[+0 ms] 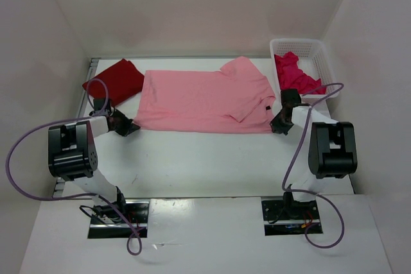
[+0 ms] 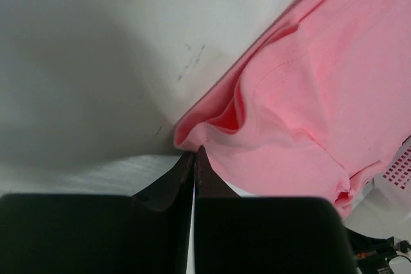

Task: Fold and stack the t-shirts
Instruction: Fold the flattened tshirt in 1/3 of the way, then grap the side of the flattened tshirt furthest away from the robot with both arms

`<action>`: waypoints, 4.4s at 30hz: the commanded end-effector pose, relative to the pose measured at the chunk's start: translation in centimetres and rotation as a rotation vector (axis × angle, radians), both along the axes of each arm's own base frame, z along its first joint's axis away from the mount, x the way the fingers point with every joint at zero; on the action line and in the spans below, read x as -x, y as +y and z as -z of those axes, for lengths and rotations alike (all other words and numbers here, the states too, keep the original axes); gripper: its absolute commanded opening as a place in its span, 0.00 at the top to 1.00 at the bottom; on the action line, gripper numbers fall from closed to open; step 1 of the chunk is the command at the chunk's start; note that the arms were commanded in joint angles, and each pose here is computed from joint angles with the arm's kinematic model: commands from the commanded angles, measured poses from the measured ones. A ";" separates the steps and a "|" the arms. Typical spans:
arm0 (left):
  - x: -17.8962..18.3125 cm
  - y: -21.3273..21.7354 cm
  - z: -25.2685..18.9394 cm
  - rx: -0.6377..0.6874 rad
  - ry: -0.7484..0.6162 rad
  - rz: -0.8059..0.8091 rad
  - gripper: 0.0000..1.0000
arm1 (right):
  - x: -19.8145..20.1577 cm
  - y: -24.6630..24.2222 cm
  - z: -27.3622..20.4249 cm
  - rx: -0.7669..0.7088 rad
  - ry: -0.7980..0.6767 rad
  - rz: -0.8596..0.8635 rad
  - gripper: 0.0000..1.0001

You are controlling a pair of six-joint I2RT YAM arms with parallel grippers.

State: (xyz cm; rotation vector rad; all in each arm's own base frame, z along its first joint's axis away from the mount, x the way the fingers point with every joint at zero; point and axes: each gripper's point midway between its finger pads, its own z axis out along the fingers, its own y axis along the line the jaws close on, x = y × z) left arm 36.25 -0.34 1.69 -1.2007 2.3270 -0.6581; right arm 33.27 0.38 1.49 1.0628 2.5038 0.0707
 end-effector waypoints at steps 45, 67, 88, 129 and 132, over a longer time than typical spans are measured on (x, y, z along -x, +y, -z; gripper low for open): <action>8.3 -1.8 -11.6 -0.064 -0.121 0.109 0.21 | 11.6 5.4 -15.3 -0.154 -0.046 -0.296 0.75; 6.5 -15.5 -7.6 -0.145 -0.119 0.447 0.72 | 8.6 12.3 -2.8 -0.296 0.032 -0.292 0.58; 9.7 -16.1 -2.1 -0.173 -0.033 0.489 0.72 | 6.3 13.3 -1.7 -0.239 0.029 -0.303 0.87; -14.3 -4.0 -7.1 -0.356 -0.200 0.207 0.43 | -15.0 14.7 -10.9 -0.048 -0.308 -0.491 0.89; -16.0 -3.1 -5.5 -0.411 -0.169 0.213 0.43 | -15.6 13.7 -11.1 -0.032 -0.312 -0.489 0.87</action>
